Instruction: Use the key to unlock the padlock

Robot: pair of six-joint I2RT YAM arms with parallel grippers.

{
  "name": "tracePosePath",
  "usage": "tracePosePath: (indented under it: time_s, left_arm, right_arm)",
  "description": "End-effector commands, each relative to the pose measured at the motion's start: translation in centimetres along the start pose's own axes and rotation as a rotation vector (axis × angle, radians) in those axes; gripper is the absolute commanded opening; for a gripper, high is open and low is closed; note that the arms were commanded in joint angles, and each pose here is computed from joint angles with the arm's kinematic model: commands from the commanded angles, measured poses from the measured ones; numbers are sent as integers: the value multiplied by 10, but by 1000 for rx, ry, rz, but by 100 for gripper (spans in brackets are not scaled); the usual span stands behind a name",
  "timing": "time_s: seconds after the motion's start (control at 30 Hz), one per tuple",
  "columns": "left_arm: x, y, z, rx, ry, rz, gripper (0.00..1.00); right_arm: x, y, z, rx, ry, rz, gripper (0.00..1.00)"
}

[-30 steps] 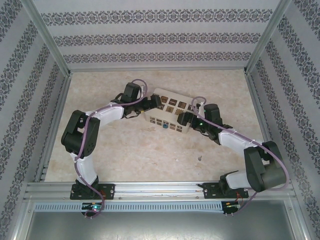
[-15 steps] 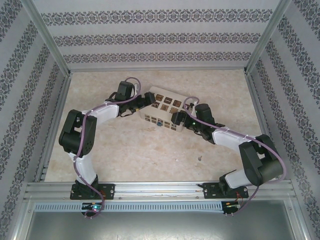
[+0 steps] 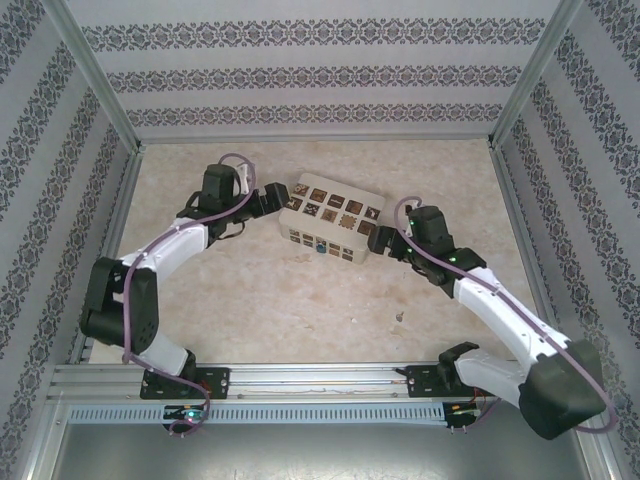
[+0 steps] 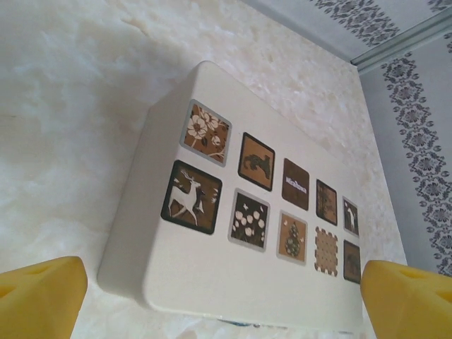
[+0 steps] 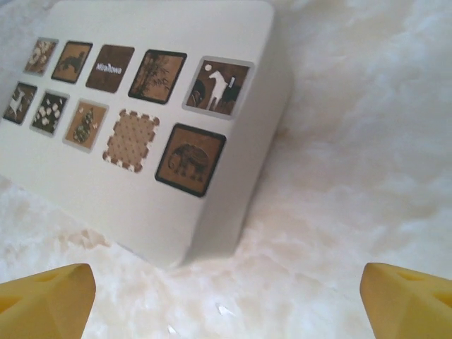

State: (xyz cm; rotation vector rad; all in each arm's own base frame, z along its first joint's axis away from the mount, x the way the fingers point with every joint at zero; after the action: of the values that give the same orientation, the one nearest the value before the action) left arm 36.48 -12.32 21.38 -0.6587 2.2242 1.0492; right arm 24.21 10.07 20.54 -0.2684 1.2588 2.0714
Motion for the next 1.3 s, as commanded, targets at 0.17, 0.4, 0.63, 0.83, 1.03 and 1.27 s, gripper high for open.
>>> tracePosePath:
  time_s: [0.17,0.4,0.63,0.83,1.03,1.27]
  left_arm:
    - [16,24,6,-86,-111,-59,99]
    - [13,29,9,-135,-133,-96,99]
    - [11,33,9,-146,-140,-94,99]
    - [16,36,8,-137,-119,-84,99]
    - [25,33,12,-129,-95,-64,99]
    - [24,23,13,-109,-85,-36,99]
  right_arm:
    - [35,37,-18,214,202,213,80]
    - [38,36,0,143,384,276,73]
    - [46,19,6,191,424,360,75]
    - [68,13,-13,344,264,432,71]
    - [97,12,-33,456,143,465,62]
    - [111,0,-51,530,140,456,53]
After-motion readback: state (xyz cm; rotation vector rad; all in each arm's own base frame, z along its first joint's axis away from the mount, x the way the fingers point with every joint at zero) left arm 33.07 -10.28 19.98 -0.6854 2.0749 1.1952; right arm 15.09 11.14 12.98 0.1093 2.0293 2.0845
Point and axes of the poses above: each hand's point on the last joint's axis, 136 mm out from that joint toward the fingers, its own y axis back along the fingers, its own z axis along the line the jaws close on, x = y × z, the point moved 8 cm from there along y, back along the fingers, and after that the axes turned 12 degrees about -y, right-handed, at the moved point
